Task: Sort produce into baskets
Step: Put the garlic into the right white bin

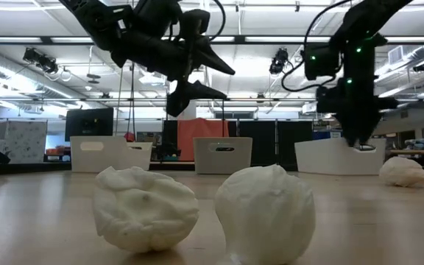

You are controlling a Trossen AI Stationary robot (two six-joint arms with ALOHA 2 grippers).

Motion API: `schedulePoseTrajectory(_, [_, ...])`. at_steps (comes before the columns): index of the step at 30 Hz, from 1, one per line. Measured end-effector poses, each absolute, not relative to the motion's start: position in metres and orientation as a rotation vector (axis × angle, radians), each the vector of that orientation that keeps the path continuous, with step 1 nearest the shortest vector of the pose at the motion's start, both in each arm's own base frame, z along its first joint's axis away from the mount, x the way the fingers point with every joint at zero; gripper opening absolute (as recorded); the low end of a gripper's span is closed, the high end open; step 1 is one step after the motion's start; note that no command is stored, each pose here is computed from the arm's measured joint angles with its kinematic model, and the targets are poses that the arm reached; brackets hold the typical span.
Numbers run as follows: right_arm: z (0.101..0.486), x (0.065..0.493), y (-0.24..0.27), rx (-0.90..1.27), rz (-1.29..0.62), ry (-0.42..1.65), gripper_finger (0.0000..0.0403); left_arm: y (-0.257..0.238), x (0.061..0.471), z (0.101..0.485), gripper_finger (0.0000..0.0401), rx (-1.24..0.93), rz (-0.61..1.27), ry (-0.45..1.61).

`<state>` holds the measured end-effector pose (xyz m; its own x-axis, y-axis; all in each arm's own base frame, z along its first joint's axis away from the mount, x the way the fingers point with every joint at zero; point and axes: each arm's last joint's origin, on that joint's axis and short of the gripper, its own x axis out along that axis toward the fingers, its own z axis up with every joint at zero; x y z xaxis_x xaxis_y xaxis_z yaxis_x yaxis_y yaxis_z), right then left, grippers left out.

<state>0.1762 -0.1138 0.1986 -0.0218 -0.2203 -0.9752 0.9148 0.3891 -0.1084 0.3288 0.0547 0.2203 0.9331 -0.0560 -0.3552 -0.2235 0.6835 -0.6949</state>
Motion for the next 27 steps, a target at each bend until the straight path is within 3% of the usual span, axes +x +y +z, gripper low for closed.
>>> schedulePoseTrajectory(5, [0.195, 0.196, -0.131, 0.634, -0.948, 1.131, 0.0174, 0.048, 0.330, 0.220, 0.0229, -0.851, 0.096, 0.374])
schedulePoseTrajectory(15, [0.217, 0.186, -0.122, 0.594, -0.923, 1.166, 0.0174, 0.020, 0.335, 0.225, 0.0229, -0.896, 0.041, 0.338])
schedulePoseTrajectory(27, [0.260, 0.165, -0.096, 0.682, -0.626, 0.966, 0.0174, -0.047, 0.334, 0.232, 0.0213, -0.680, -0.179, 0.329])
